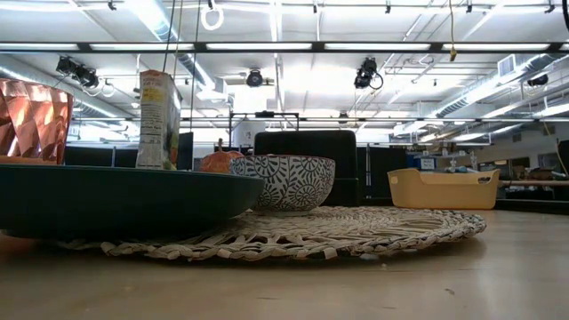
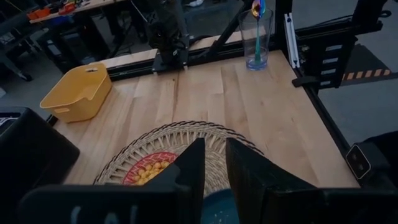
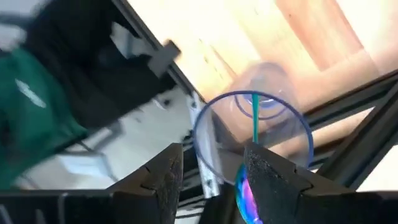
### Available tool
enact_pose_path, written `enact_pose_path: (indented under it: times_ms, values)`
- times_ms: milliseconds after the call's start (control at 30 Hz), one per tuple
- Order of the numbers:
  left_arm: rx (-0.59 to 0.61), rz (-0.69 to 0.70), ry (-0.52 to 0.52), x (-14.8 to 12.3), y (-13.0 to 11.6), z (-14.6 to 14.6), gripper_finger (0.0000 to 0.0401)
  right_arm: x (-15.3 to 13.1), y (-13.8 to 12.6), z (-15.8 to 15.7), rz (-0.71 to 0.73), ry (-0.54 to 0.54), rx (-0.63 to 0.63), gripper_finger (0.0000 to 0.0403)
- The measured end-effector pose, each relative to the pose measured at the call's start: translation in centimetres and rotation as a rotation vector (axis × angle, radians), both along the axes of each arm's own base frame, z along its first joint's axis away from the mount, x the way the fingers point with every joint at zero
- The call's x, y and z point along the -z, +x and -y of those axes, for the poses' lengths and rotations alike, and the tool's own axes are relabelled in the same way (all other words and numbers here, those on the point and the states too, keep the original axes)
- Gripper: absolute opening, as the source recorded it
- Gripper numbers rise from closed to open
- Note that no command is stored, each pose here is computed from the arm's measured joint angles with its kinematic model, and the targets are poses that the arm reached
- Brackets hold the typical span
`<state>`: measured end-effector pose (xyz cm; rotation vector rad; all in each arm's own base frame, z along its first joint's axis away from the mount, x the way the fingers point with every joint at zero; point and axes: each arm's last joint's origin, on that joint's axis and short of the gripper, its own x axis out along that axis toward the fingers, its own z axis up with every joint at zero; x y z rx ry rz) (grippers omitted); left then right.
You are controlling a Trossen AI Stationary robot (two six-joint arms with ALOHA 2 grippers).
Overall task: Arrange a breakfast setting
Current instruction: Put the purple spoon on the brown placemat to the right of the red patterned bowl
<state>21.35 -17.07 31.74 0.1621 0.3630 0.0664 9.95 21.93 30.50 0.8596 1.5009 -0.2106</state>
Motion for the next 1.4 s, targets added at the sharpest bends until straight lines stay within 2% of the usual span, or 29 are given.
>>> enact_pose_path:
  times_ms: [167,267,400,533,667,733,900,1100,1400]
  values:
    - [0.000,-0.011,0.019,0.1,0.0,-0.1,0.0073,0.3,1.0,-2.6,-0.032,-0.024,-0.159,0.0169]
    - [-0.016,-0.012,0.017,0.1,0.3,-0.4,0.0073,-0.9,1.7,-4.0,0.018,-0.045,-0.246,0.0164]
    - [-0.050,-0.007,0.004,0.1,0.8,-1.1,0.0073,-2.8,1.9,-4.9,0.077,-0.166,-0.328,0.0162]
    - [-0.087,-0.007,0.000,0.1,1.3,-1.9,0.0073,-2.0,0.9,-6.3,0.028,-0.289,-0.419,0.0162]
    - [-0.127,-0.009,0.005,0.1,1.9,-2.8,0.0073,-0.5,-0.3,-7.0,-0.173,-0.330,-0.436,0.0168]
    - [-0.144,-0.016,0.010,0.2,2.1,-3.2,0.0073,-0.1,-0.6,-7.3,-0.229,-0.339,-0.420,0.0177]
    - [-0.138,-0.038,0.025,0.3,2.5,-3.9,0.0073,0.3,-0.5,-8.2,-0.213,-0.295,-0.391,0.0213]
    - [-0.147,-0.040,0.035,0.3,2.7,-4.3,0.0073,0.7,-0.8,-8.5,-0.181,-0.323,-0.442,0.0254]
    - [-0.146,-0.041,0.036,0.3,2.7,-4.3,0.0073,2.7,-1.2,-8.3,-0.247,-0.347,-0.475,0.0250]
